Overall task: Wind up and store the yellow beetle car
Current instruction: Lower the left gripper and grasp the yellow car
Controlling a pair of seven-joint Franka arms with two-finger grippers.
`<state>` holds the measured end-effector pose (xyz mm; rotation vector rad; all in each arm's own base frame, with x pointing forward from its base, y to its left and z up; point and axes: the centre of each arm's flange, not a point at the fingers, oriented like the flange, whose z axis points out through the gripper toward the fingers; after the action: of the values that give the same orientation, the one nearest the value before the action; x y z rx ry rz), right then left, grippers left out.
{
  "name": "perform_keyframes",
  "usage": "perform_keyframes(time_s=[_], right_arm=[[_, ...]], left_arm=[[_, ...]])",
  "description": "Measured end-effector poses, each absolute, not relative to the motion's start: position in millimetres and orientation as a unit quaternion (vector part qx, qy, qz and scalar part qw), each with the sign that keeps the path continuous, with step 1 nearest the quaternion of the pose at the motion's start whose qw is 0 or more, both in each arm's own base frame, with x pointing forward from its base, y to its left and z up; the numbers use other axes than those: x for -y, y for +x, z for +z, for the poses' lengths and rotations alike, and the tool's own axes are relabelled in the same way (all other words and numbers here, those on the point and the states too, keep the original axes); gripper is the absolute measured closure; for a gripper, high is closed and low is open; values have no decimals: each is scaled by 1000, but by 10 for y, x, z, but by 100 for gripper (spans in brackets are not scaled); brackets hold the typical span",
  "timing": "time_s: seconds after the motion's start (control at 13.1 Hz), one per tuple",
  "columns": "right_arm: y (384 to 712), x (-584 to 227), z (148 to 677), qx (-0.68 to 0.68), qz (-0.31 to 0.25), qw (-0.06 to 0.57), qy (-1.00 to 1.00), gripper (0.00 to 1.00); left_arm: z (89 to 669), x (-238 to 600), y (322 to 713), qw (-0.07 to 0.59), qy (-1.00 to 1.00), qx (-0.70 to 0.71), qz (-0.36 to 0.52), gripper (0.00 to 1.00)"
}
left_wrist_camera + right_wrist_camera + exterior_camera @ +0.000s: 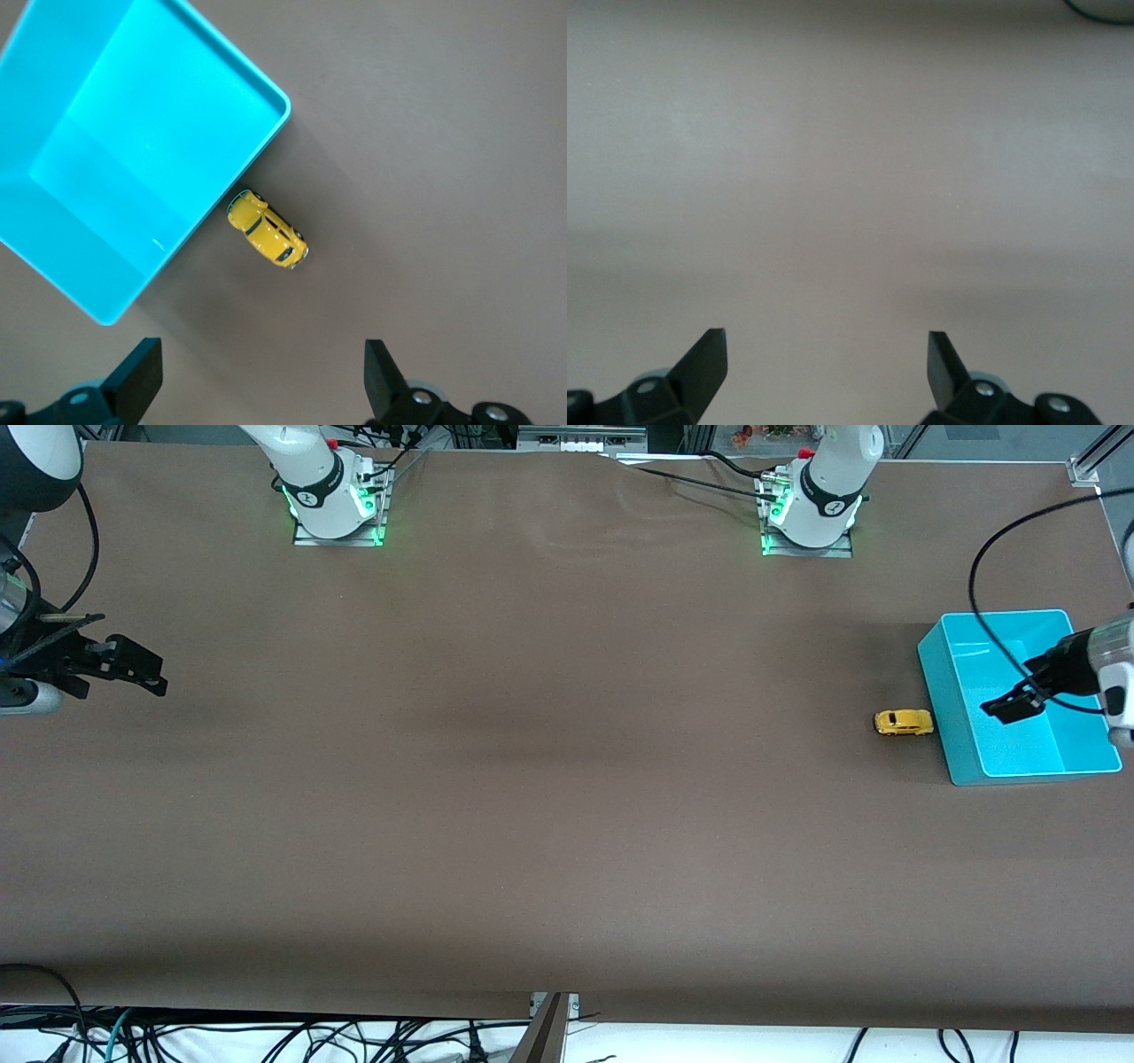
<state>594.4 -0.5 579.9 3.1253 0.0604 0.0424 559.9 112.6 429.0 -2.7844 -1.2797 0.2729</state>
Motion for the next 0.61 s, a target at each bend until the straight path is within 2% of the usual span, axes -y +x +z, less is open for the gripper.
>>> perform_keyframes(time_s=[0.23, 0.61], right_arm=[[5901, 178, 5764, -1, 4, 12, 1000, 0], [5907, 144, 5752, -4, 3, 12, 1000, 0]], left_arm=[[3594, -1059, 5405, 37, -870, 485, 80, 0], [2819, -1272, 4980, 38, -810, 582, 65, 0]])
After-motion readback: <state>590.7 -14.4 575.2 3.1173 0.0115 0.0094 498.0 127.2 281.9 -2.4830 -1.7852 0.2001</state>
